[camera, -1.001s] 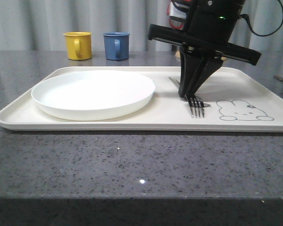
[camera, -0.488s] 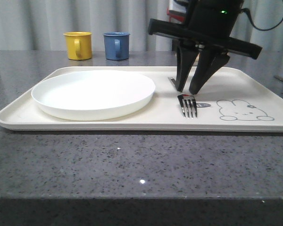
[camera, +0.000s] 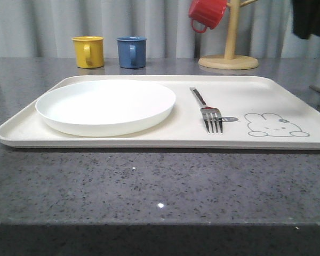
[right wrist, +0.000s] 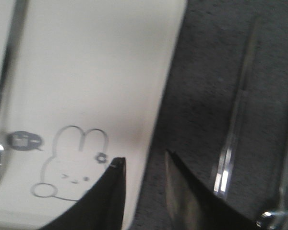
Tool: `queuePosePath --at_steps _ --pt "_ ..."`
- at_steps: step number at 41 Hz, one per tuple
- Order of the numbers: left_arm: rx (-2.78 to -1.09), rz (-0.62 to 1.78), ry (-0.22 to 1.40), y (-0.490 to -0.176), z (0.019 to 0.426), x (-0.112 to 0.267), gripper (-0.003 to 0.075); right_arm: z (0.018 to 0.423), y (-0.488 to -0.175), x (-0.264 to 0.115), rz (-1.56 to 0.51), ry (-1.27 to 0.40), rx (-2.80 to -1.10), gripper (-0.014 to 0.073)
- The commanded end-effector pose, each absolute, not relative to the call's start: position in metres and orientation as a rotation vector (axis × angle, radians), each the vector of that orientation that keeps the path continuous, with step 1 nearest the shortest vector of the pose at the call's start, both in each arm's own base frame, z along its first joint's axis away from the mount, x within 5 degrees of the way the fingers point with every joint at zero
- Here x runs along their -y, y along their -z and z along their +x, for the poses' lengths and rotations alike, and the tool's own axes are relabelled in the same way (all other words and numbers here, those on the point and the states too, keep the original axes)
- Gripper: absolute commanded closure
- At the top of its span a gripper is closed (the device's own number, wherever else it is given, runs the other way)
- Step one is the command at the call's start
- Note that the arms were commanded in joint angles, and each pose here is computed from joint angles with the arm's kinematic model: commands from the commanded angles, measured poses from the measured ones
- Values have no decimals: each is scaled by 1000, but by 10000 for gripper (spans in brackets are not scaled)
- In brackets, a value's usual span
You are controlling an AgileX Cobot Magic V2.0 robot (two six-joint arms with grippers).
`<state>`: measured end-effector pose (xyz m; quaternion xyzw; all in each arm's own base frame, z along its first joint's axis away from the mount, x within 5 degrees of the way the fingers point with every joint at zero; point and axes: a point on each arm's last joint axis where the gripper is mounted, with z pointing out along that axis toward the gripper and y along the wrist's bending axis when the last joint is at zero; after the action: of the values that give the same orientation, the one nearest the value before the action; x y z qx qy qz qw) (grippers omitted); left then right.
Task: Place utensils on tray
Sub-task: 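Lower the fork onto the tray beside the plate and release, then grasp the steel chopsticks with the right gripper and lift them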
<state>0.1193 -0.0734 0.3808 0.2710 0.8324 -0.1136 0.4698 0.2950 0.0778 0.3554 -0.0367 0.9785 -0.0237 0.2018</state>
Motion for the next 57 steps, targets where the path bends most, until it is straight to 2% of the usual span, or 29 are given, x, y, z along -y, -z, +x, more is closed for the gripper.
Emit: queuePosePath --at_steps 1,6,15,31,50,57 --pt "-1952 628 321 -395 121 76 373 281 -367 -46 -59 129 -2707 358" --pt "-1952 628 321 -395 121 76 373 282 -349 -14 4 78 -2781 358" --pt "-1952 628 321 -395 121 76 373 292 -318 14 68 -114 -2852 358" --pt "-1952 628 321 -395 121 76 373 320 -288 20 97 -110 -2851 358" --pt "-1952 628 321 -395 121 76 373 331 -269 21 104 -113 -2889 365" --pt "-1952 628 321 -395 121 76 373 329 -269 20 104 -121 -2914 497"
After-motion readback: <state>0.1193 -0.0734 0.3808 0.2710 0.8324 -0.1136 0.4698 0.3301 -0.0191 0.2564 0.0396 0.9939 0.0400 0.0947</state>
